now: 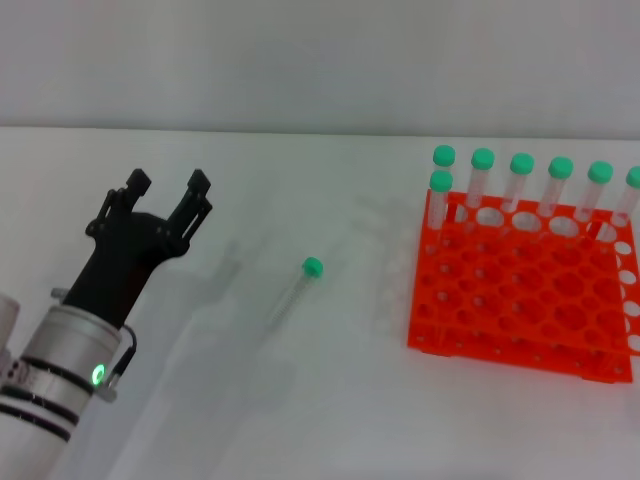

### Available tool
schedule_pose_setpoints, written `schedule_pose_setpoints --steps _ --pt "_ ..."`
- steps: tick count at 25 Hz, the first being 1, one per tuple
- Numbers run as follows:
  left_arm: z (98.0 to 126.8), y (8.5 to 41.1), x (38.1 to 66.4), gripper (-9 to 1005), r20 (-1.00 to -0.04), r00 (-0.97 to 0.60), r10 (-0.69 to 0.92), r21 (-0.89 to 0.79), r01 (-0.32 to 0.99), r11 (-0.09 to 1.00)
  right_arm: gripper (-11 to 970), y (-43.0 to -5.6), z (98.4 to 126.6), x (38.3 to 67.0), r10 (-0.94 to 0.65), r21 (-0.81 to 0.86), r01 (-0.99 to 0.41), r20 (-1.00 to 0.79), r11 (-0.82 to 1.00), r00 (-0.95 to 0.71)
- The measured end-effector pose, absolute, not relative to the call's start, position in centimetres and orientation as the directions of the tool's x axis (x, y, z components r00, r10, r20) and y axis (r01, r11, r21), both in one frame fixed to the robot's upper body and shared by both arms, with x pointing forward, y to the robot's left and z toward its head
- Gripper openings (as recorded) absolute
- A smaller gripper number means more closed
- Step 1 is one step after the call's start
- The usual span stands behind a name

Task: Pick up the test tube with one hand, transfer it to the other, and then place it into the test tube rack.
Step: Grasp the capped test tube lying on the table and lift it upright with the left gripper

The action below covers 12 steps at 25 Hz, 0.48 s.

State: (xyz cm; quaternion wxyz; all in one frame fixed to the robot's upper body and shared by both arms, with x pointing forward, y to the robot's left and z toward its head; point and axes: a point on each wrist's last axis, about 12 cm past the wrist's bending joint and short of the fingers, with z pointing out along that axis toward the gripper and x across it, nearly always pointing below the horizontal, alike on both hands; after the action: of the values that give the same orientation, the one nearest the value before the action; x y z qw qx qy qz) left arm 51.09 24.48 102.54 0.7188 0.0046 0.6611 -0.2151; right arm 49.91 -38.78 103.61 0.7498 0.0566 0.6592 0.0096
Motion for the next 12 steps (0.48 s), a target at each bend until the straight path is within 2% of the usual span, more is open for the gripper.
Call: schedule_pose_setpoints --steps 4,5,7,12 --pt "103.4 24.7 52.9 831 -0.922 -0.002 -0.386 -0.361 0.357 0.861 857 -38.8 103.7 50.0 0.088 0.097 0.059 -0.987 0.994 0.132" --pt "104.2 25.4 54.3 830 -0.907 -0.037 -0.419 -0.399 0.390 0.830 857 -38.8 103.7 50.0 0.088 0.096 0.060 -0.987 0.994 0.132" --pt "104.4 25.5 54.9 830 -0.902 -0.056 -0.428 -0.412 0.405 0.816 857 -38.8 103.7 50.0 0.088 0.096 0.060 -0.987 0.994 0.132" --pt "107.3 27.2 58.8 828 -0.868 -0.214 -0.448 -0.492 0.499 0.714 857 -38.9 103.7 50.0 0.086 0.095 0.061 -0.987 0.994 0.136"
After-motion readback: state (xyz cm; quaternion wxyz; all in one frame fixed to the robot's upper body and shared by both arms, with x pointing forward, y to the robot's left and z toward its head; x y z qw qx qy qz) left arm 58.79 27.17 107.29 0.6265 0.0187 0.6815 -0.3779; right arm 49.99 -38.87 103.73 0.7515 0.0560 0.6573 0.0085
